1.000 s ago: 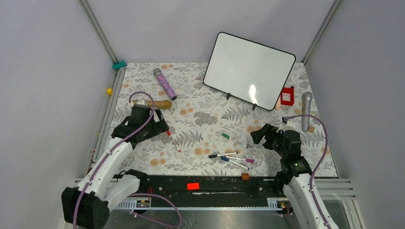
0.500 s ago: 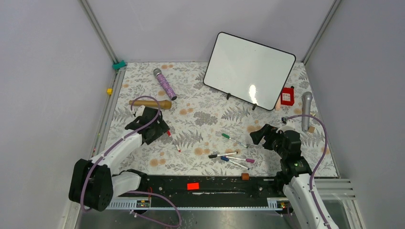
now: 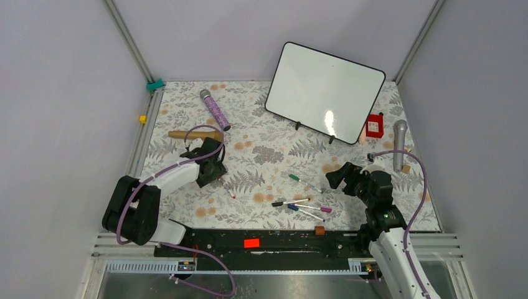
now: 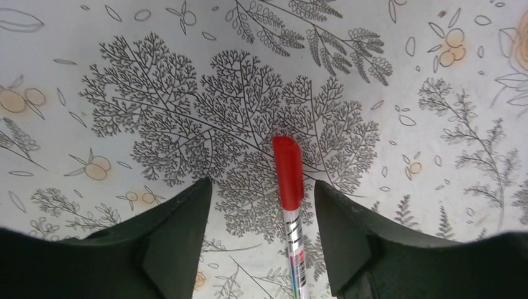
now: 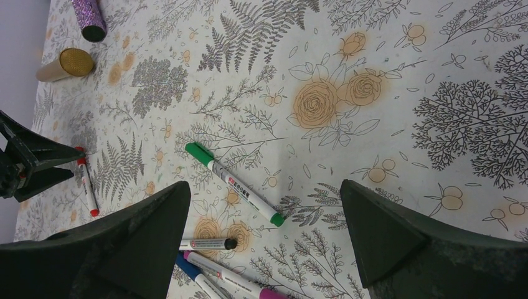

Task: Write a sentence on the whiteboard
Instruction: Pick up the whiteboard marker from the corner of the board, then open the whiteboard marker from the pen cap.

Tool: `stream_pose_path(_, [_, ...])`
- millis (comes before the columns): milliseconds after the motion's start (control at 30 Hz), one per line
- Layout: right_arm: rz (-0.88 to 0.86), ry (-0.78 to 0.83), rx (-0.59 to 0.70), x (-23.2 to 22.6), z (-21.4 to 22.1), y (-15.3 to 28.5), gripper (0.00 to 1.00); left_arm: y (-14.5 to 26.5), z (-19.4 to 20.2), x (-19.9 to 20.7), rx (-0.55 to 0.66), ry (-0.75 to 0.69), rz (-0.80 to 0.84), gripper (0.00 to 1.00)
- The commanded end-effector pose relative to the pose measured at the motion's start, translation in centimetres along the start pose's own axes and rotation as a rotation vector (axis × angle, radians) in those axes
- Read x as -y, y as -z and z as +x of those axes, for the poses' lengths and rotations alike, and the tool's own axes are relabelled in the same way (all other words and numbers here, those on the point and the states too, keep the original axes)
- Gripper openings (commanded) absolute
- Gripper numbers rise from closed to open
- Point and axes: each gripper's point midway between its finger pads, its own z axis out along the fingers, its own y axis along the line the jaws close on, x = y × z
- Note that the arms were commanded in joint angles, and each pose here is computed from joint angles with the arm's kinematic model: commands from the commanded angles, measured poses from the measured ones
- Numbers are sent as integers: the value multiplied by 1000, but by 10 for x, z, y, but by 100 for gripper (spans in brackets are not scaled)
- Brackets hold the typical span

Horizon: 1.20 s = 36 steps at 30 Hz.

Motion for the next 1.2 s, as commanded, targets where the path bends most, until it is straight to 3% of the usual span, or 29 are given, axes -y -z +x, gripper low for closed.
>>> stream_pose_path(0, [-31,-1,21,-6,-4,-1,99,-2,-10,15,44,2,9,60])
stream_pose_path(167, [-31,6,0,-7,-3,-2,99,-7,-4,17,30,12,-5,54])
stream_pose_path(367, [-103,23,-61,-26,-3,1,94,-4,0,16,28,44,23,8])
stream_pose_path(433, [-128,32,-65,-36,-8,3,94,1,2,17,19,52,48,0])
stream_pose_path(633, [-207,107,-107,-84,-6,0,95,30,10,33,-29,116,210,0])
stream_pose_path(933, [-350,153,-204,-189,30,-26,92,85,1,56,-45,288,452,0])
stream_pose_path(1167, [-480,142,-124,-274,51,-31,91,116,5,77,-138,499,653,0])
